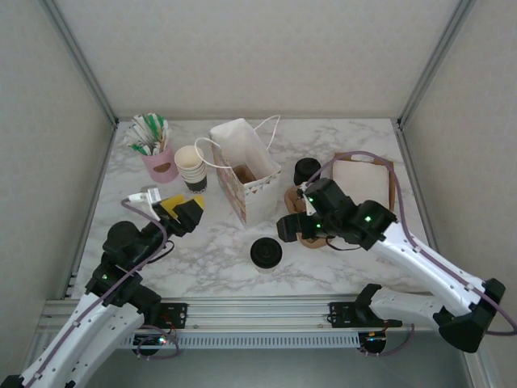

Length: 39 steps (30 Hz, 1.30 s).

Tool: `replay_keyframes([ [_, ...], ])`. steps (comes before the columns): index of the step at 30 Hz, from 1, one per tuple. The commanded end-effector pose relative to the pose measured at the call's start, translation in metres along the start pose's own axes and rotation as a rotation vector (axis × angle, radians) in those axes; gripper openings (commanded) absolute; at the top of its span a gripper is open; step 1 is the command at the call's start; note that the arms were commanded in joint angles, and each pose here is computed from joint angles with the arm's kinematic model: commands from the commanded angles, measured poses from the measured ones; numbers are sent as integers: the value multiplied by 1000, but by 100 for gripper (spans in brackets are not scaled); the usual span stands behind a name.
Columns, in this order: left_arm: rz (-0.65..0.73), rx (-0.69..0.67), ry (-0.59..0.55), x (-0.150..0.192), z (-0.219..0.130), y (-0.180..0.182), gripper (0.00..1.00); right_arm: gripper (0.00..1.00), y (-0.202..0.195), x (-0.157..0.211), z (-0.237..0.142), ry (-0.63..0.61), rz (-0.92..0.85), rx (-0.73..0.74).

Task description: Pack the takeout coffee

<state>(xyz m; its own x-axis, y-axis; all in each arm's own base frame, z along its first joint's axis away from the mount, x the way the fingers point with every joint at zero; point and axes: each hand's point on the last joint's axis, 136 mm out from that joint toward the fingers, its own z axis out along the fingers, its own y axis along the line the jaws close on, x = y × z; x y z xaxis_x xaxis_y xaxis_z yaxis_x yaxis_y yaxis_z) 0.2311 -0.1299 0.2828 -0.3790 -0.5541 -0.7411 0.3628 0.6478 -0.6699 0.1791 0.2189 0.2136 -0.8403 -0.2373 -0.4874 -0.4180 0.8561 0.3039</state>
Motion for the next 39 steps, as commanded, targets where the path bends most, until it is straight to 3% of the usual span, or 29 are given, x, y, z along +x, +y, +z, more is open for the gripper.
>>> replay_keyframes([
  [1, -39, -32, 84, 23, 11, 13, 100, 94, 15, 8, 2, 91, -44, -13],
  [5, -68, -72, 199, 53, 17, 29, 100, 93, 24, 15, 9, 184, -85, 24],
  [13, -93, -140, 290, 83, 12, 51, 100, 90, 42, 26, 26, 347, -174, 116],
  [23, -89, -193, 285, 86, 11, 63, 100, 88, 60, 37, 48, 469, -248, 174],
  [39, -87, -189, 290, 88, 12, 63, 100, 90, 59, 46, 68, 501, -278, 244],
])
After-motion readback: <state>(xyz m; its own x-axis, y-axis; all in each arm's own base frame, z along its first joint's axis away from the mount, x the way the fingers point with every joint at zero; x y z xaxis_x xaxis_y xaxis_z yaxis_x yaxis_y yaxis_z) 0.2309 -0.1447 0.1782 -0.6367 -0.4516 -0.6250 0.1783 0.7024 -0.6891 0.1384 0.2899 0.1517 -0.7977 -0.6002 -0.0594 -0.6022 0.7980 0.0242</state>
